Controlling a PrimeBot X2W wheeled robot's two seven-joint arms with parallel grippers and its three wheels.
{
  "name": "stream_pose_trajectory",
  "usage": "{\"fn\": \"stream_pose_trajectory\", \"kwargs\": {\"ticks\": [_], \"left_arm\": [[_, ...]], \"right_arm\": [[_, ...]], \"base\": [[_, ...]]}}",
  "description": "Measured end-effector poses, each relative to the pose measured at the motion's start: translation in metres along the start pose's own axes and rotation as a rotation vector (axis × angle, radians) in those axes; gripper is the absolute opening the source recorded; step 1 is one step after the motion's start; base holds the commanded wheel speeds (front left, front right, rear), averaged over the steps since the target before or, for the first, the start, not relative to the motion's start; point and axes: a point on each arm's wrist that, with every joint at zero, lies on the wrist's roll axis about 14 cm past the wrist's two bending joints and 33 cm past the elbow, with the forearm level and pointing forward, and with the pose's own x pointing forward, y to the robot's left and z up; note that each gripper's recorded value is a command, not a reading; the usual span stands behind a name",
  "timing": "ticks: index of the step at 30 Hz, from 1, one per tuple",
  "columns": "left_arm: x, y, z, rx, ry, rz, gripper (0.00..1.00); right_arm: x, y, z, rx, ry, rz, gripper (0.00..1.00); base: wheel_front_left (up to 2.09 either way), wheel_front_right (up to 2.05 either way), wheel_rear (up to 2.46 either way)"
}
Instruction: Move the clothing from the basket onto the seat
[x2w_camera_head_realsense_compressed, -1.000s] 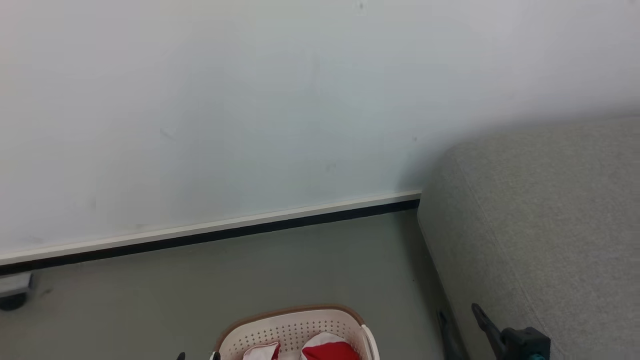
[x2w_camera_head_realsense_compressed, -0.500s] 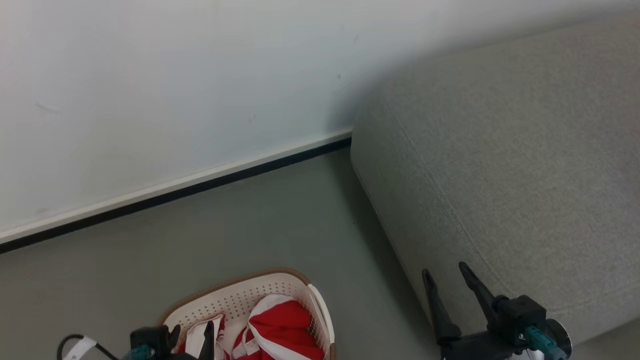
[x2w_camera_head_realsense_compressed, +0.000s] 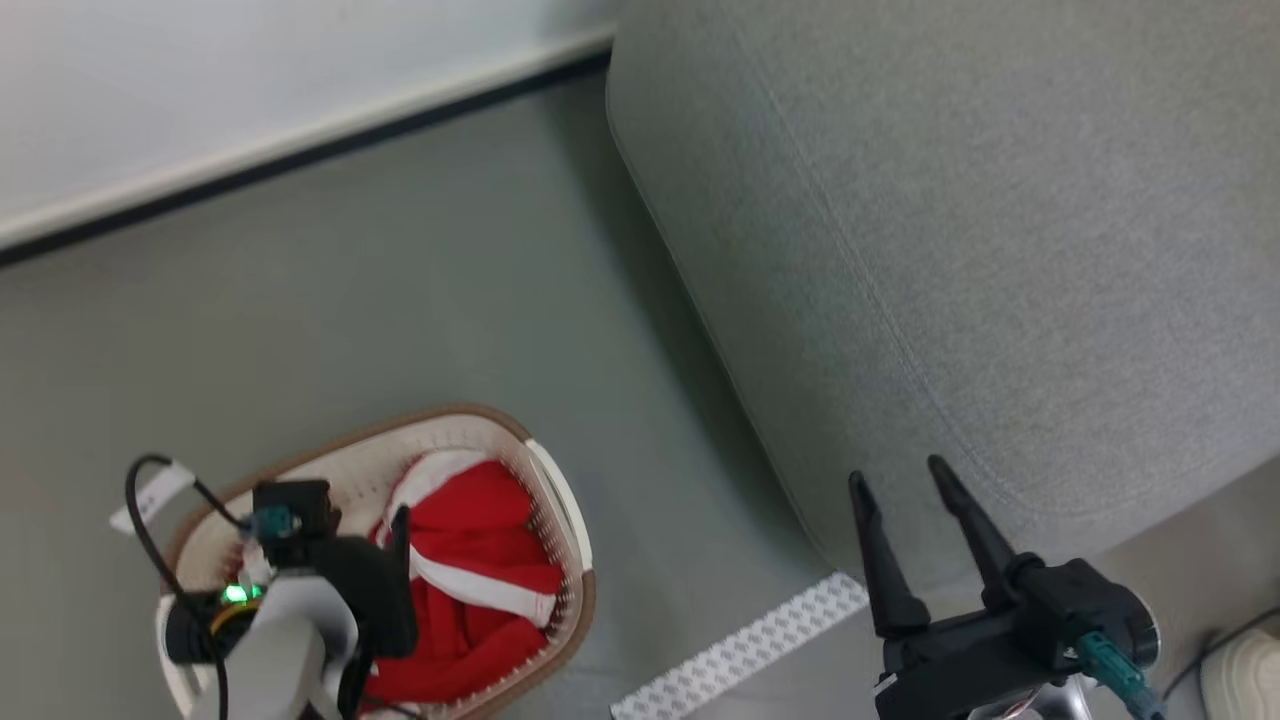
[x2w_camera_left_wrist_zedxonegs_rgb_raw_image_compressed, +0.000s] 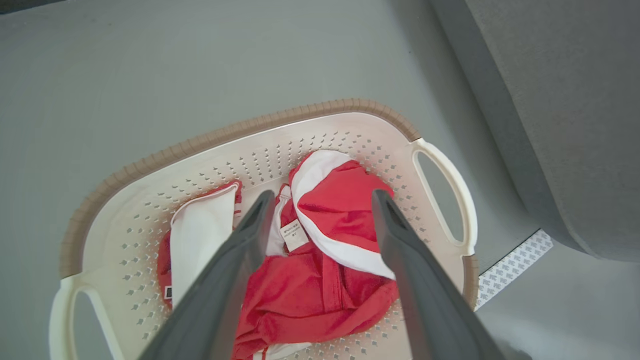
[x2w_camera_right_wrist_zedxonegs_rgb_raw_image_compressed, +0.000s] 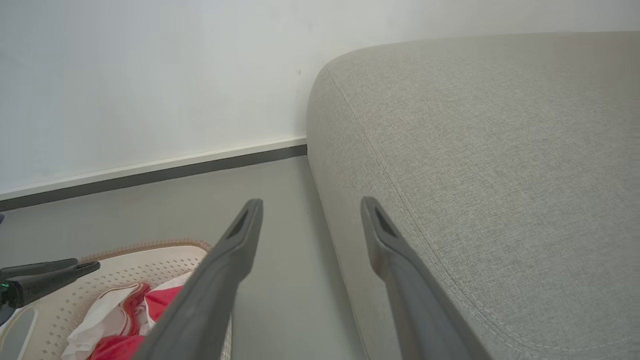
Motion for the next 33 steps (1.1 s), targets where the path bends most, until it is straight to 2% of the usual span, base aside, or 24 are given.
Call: {"fn": "stream_pose_trajectory", "kwargs": {"ticks": [11,19,26,31,32,33], "left_arm": [[0.066,0.016,-0.062,-0.026,0.2,-0.023,1.0],[0.083,0.01,-0.121,-0.094,0.324,-0.051,1.0],[0.095,-0.001,-0.126,-0.116,0.328,-0.078,1.0],[0.098,0.002,-0.124,-0.12,0.317,-0.055,1.0],[0.099,0.002,-0.122,-0.114,0.309,-0.054,0.78],[0.099,0.0,-0.122,-0.104,0.305,-0.061,0.15]], "right_arm": [[0.024,-0.003,-0.052,0.026,0.13,-0.011,1.0],[0.027,-0.01,-0.083,0.05,0.204,-0.038,1.0],[0.02,-0.011,-0.099,0.065,0.254,-0.057,1.0],[0.017,-0.012,-0.101,0.069,0.261,-0.068,1.0],[0.016,-0.013,-0.101,0.069,0.261,-0.07,1.0],[0.014,-0.013,-0.102,0.07,0.266,-0.072,1.0]], "base": [[0.0,0.0,0.0],[0.0,0.0,0.0],[0.0,0.0,0.0],[0.0,0.0,0.0],[0.0,0.0,0.0],[0.0,0.0,0.0]]}}
